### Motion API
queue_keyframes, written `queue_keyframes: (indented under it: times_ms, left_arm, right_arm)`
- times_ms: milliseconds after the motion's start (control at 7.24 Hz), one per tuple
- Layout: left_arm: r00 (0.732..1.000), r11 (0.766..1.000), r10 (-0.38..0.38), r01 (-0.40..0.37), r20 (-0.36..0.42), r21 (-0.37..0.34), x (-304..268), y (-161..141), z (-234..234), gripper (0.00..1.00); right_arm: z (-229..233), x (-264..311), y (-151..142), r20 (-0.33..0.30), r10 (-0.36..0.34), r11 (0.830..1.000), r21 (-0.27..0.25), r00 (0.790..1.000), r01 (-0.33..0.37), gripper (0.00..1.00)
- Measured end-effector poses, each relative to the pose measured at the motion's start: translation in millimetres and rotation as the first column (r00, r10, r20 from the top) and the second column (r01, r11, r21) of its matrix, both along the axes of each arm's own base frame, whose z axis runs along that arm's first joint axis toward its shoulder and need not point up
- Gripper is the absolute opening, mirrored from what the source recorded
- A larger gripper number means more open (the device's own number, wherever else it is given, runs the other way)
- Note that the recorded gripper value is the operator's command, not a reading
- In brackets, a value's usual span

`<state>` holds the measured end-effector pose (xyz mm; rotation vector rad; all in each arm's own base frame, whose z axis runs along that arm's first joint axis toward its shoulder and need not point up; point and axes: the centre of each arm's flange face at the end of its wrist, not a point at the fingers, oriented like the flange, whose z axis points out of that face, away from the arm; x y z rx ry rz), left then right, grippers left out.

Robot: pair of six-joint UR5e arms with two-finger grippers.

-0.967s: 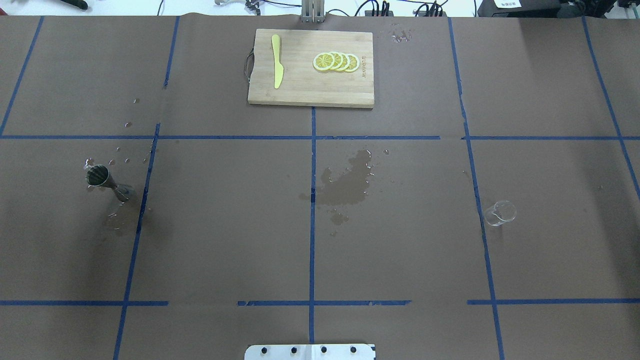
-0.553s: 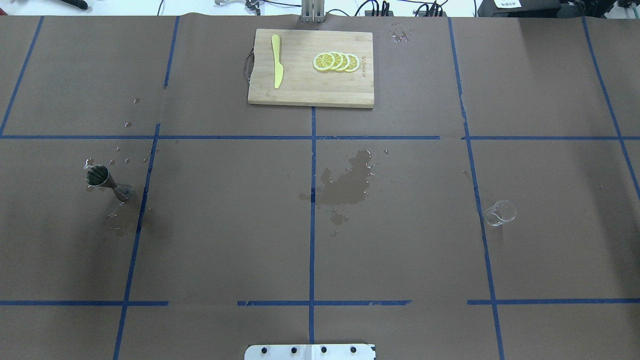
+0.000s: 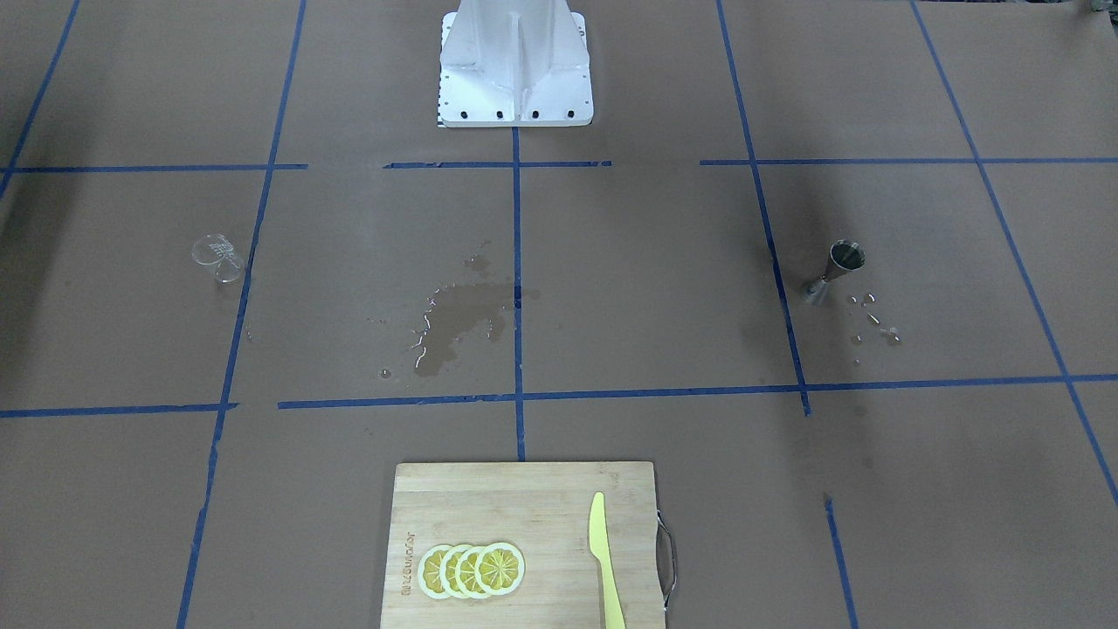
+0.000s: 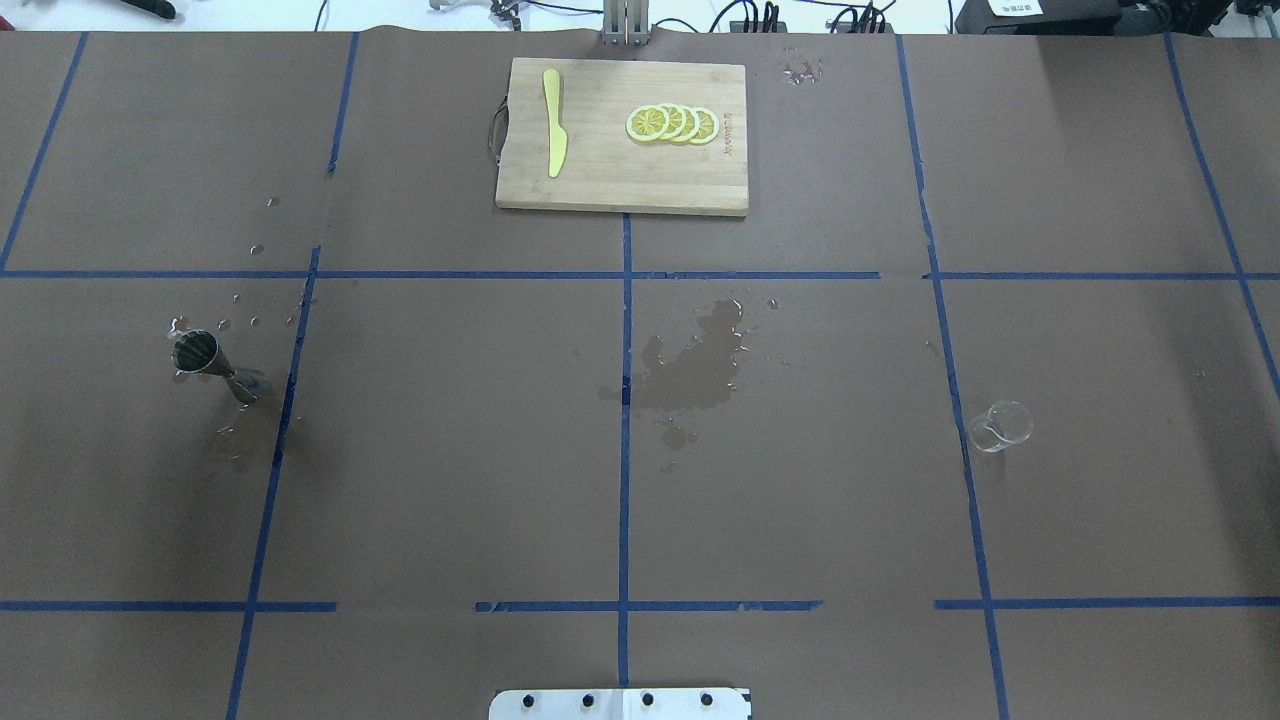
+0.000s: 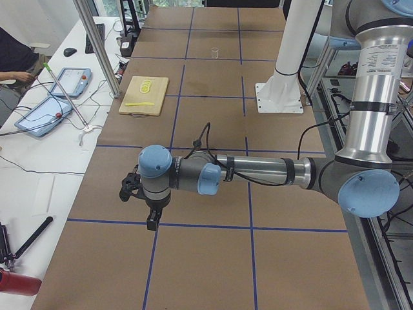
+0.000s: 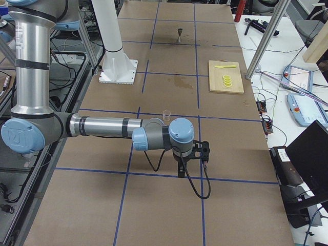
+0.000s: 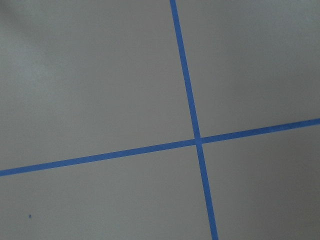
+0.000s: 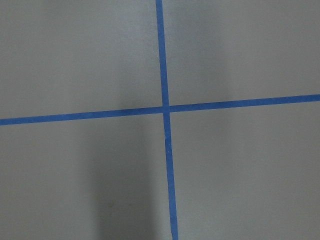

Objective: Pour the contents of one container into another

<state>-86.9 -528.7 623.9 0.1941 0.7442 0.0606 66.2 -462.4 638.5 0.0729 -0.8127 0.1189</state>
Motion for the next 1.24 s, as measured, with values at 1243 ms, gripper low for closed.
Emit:
queue_keyframes:
  times_ms: [1243]
  left_arm:
    - [1.0,1.0,-0.022,0.022,-0.022,-0.022,1.2,0.1,-0.5,1.0]
  right_arm:
    - [2.0,0.1,1.8,0.0,0.001,1.0,-0.005,1.0,-0.001,1.0]
